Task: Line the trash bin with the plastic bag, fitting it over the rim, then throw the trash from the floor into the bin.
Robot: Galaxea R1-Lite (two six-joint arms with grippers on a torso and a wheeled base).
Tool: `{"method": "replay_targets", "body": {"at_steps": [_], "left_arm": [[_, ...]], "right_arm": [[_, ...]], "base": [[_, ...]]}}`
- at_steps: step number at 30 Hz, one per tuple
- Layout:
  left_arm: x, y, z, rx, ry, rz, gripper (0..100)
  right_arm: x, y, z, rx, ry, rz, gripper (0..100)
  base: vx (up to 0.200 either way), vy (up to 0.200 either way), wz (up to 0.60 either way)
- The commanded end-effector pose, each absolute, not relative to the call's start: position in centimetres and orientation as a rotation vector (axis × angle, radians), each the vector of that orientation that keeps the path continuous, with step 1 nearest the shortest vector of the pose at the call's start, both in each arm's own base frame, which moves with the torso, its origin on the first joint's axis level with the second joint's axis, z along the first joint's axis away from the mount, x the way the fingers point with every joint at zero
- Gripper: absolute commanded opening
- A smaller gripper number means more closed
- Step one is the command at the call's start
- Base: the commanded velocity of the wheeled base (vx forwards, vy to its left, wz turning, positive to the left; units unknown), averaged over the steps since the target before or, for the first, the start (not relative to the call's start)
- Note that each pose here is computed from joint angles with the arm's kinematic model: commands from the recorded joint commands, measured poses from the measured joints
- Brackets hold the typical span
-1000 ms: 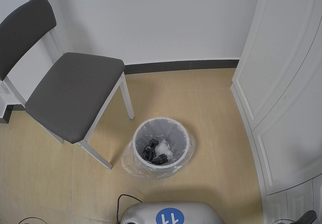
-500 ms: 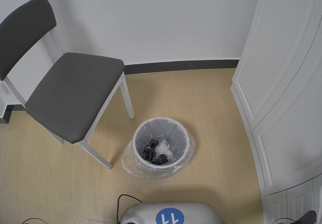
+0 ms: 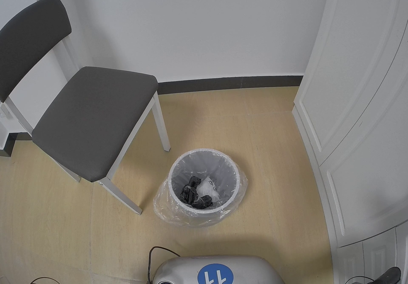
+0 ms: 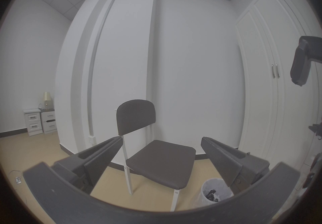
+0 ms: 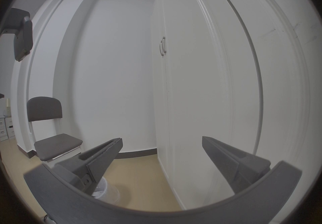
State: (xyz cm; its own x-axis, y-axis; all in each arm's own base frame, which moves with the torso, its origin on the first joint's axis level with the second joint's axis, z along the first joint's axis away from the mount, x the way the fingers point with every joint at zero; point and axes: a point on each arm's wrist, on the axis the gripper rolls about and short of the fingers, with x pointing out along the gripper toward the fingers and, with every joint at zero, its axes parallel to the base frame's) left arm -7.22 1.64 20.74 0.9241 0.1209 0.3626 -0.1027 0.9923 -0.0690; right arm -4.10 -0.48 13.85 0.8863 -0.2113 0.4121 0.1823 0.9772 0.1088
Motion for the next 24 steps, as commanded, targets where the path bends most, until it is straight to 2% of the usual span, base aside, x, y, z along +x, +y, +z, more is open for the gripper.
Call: {"method": "replay_targets", "body": {"at_steps": [1, 12, 24], "left_arm": [[-7.3, 1.4, 20.7, -0.046, -0.379, 0.149, 100], [-8.2, 0.7, 19.2, -0.042, -0.395, 0.229, 100], [-5.2, 0.5, 14.4, -0.068, -0.252, 0.207, 100]], "right_arm": [[-4.3, -0.5, 13.8, 0.065, -0.448, -0.207, 100], [-4.3, -0.5, 13.8, 0.066, -0.448, -0.210, 100], [-3.5, -0.5, 12.4, 0.062, -0.428, -0.208, 100]], "base": [[0.000, 0.000, 0.00], [0.000, 0.000, 0.00], [0.000, 0.000, 0.00]]}}
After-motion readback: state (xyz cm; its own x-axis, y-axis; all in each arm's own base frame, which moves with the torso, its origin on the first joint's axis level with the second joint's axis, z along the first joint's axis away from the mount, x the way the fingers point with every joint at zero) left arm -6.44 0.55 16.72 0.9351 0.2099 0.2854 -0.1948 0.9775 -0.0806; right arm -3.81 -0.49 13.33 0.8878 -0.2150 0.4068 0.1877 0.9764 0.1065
